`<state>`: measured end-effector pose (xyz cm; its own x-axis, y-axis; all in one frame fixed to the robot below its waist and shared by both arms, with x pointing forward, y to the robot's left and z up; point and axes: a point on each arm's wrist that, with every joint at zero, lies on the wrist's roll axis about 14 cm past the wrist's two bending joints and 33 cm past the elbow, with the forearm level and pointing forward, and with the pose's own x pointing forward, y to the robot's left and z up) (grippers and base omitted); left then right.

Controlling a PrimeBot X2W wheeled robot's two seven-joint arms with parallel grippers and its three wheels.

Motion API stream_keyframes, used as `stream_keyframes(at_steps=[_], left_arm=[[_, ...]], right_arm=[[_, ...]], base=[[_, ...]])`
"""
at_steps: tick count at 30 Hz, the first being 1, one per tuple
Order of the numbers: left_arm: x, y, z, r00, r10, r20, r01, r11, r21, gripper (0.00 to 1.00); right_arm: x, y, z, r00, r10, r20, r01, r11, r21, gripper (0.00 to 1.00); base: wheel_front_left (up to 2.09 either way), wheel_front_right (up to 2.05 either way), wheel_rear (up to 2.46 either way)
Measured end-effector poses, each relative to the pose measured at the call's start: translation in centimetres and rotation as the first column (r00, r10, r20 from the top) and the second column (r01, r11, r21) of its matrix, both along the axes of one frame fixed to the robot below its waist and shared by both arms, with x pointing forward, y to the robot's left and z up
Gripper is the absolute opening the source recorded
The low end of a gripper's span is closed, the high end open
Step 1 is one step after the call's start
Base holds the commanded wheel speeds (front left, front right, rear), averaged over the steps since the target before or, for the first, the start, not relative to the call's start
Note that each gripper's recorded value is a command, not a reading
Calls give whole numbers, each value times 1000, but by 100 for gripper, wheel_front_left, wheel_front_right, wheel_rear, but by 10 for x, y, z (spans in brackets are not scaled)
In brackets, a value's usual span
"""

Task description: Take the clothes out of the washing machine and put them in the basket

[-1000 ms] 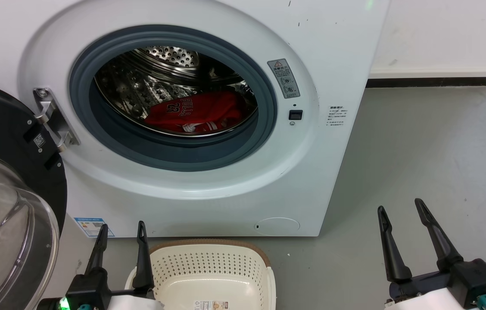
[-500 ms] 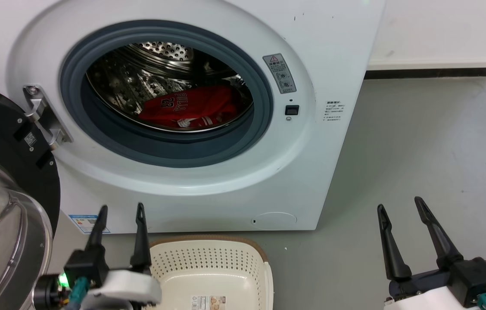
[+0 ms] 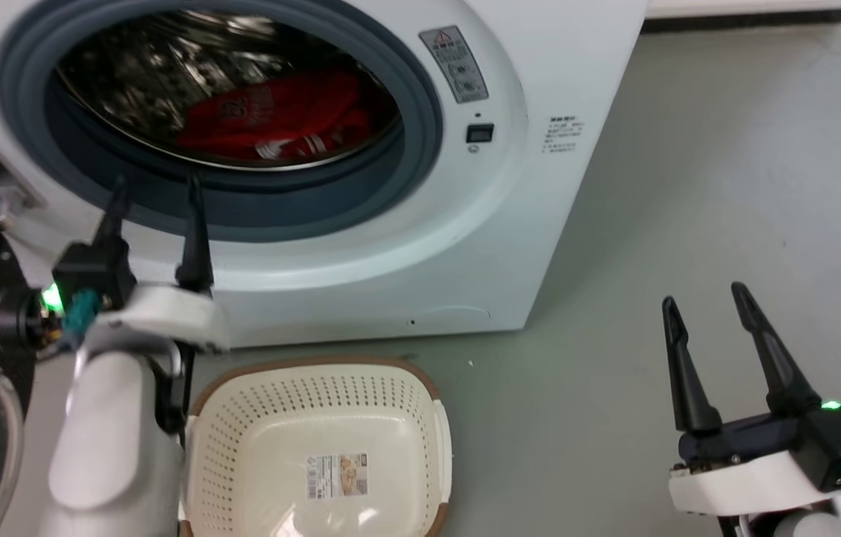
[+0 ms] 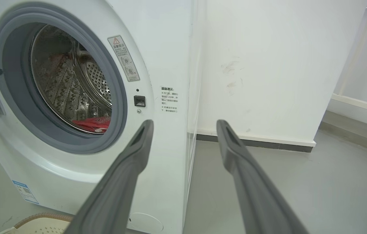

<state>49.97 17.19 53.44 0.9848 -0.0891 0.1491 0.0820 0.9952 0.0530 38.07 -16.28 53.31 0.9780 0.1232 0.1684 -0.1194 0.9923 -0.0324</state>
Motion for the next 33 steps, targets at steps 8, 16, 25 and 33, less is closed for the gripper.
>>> stream_keyframes(at_steps=[8, 16, 25, 33], left_arm=[[76, -14, -27, 995, -59, -75, 61, 998, 29, 100], [146, -26, -61, 981, -92, -170, 108, 991, 84, 100], [218, -24, -91, 949, -74, -305, 122, 982, 144, 100], [250, -34, -144, 880, -60, -472, 164, 970, 182, 100]], right_arm=[[29, -13, -18, 999, -33, -37, 33, 999, -1, 100], [57, -23, -38, 996, -58, -68, 57, 998, -10, 100], [81, -32, -64, 992, -77, -103, 76, 997, -11, 100], [92, -41, -88, 985, -96, -144, 96, 995, -11, 100]], base=[[0, 0, 0], [0, 0, 0], [0, 0, 0], [0, 0, 0]])
